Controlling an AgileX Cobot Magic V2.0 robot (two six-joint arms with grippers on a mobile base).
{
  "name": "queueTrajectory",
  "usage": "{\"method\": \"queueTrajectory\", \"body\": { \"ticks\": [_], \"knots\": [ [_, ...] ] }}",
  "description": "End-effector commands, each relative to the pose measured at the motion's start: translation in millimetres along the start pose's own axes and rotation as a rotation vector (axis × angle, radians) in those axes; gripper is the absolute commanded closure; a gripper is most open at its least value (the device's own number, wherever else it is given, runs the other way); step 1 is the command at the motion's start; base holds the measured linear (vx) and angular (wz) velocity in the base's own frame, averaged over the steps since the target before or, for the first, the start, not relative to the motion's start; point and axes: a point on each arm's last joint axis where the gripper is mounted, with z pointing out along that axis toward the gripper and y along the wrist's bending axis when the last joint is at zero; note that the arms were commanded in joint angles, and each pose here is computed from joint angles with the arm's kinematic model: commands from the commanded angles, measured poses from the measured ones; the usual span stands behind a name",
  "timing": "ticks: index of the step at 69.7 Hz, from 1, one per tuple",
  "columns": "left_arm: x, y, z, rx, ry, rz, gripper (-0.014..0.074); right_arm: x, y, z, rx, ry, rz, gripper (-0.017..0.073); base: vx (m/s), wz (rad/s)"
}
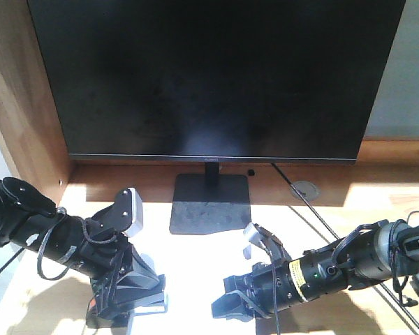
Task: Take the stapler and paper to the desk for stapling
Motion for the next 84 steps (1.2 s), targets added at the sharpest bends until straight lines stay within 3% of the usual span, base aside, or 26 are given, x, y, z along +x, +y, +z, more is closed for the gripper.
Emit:
{"method": "queueTrajectory", "body": {
  "ticks": [1, 53, 84],
  "knots": [
    [-17.3, -2.7, -10.4, -0.016, -0.064, 0.008, 0.0600, -10.7, 16.8, -8.5, -0.057, -0.057, -0.034, 0.0561, 0.00, 0.00],
    [-17.3, -1.2, -10.5, -0.032, -0.064, 0.014, 0.0600, -11.8, 17.2, -8.6, -0.062, -0.069, -0.027, 0.0561, 0.00, 0.00],
    [15.1, 11.1, 25.5, 0.061, 0.020, -0.071, 0.0600, -11.8, 17.2, -8.6, -0.062, -0.069, -0.027, 0.0561, 0.00, 0.00]
  ]
}}
